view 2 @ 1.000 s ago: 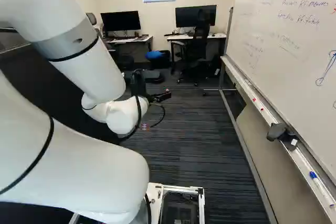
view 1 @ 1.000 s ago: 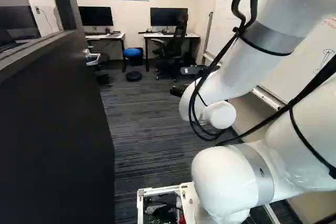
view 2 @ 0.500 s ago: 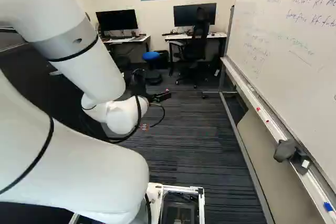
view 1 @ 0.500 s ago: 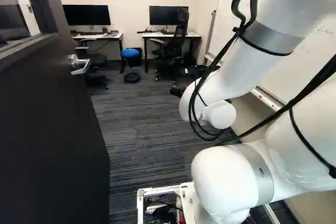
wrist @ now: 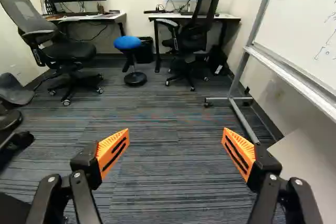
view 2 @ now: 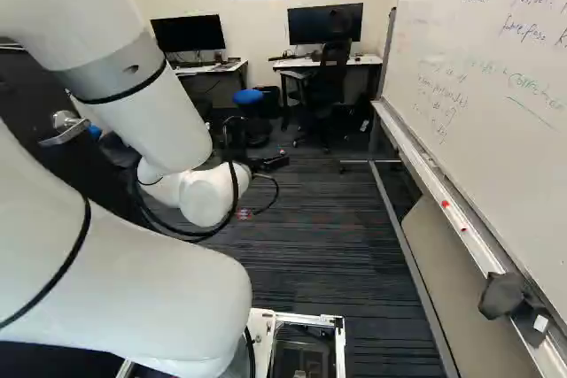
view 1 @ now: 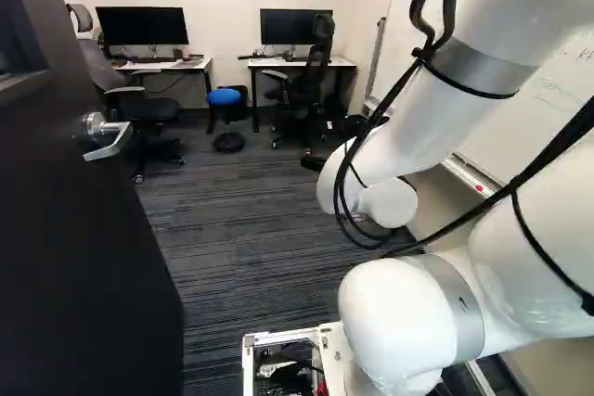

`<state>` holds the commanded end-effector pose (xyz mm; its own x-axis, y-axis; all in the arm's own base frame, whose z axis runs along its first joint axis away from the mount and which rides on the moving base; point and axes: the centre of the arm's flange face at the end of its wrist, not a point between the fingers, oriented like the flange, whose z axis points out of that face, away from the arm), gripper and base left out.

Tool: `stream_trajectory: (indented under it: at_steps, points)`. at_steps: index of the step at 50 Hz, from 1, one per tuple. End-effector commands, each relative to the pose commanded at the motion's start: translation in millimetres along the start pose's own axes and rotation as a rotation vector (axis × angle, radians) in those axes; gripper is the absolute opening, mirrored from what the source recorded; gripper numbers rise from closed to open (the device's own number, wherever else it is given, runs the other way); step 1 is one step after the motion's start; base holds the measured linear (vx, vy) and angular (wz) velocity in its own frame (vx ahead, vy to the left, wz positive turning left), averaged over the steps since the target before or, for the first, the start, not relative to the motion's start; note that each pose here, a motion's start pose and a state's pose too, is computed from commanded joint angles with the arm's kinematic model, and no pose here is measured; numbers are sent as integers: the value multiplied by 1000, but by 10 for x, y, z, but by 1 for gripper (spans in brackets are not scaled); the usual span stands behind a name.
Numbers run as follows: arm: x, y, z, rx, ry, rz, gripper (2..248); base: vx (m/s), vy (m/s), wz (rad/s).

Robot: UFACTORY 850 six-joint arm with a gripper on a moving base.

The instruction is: Open the door and move inside

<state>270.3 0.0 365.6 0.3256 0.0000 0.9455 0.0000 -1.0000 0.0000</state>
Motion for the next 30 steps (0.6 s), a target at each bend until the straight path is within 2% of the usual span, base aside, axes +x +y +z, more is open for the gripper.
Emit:
stream_trajectory:
  at_steps: [30]
  points:
    - [0, 0, 0, 0, 0, 0, 247, 243, 2, -18]
